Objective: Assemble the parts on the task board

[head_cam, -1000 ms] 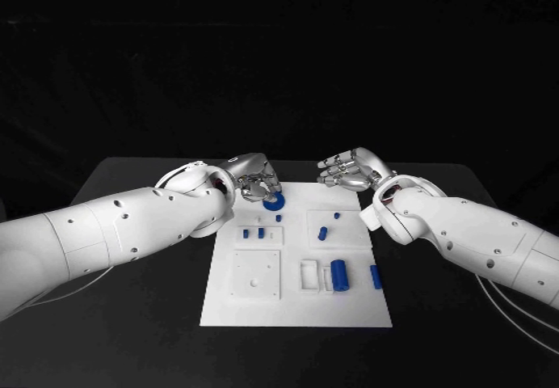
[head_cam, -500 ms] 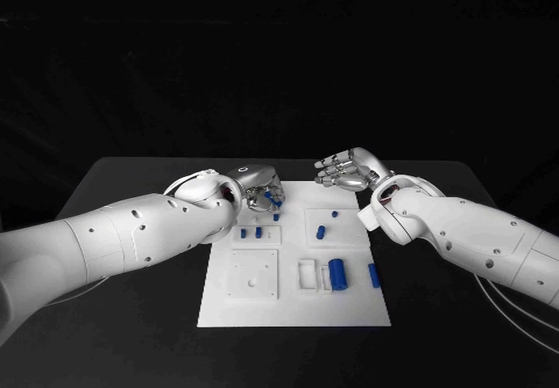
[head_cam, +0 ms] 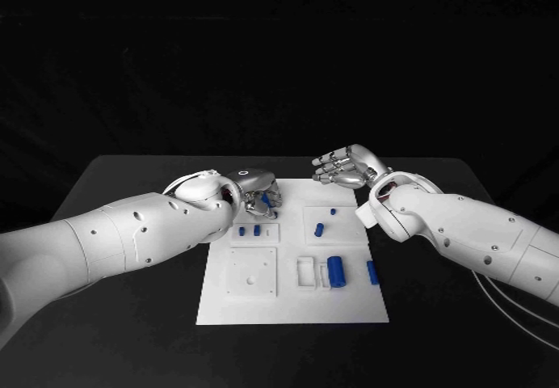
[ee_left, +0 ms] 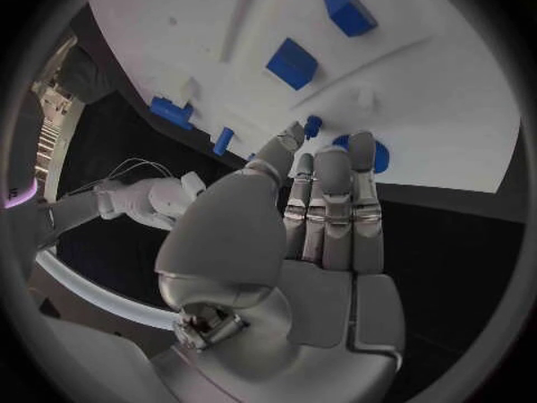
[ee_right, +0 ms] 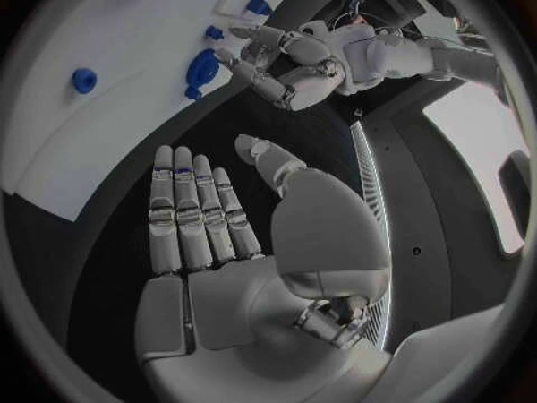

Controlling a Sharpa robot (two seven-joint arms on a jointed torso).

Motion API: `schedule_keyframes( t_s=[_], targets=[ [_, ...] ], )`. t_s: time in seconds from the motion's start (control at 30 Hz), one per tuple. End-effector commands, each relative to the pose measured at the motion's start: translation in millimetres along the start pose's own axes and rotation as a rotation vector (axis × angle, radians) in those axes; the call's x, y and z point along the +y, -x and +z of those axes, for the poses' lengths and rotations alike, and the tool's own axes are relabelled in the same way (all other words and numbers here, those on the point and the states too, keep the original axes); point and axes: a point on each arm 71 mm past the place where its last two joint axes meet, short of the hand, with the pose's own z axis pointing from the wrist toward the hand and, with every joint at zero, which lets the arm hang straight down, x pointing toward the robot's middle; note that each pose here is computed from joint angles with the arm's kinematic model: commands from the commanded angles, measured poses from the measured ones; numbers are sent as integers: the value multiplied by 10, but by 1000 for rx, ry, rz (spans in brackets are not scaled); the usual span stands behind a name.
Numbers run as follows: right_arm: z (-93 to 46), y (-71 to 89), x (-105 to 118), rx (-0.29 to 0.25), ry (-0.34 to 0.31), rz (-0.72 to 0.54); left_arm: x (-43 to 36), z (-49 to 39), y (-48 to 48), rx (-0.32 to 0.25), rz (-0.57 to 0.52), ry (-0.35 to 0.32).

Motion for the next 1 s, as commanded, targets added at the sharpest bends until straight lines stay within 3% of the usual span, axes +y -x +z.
schedule_keyframes(
  t_s=[0.03, 1.0],
  targets=[
    [-1, -11, 21, 7, 14, 2, -19, 8, -51, 55, 24, -4],
    [-14, -28, 56, 14, 18, 5, 10, 36, -113, 39, 25, -7]
  ],
)
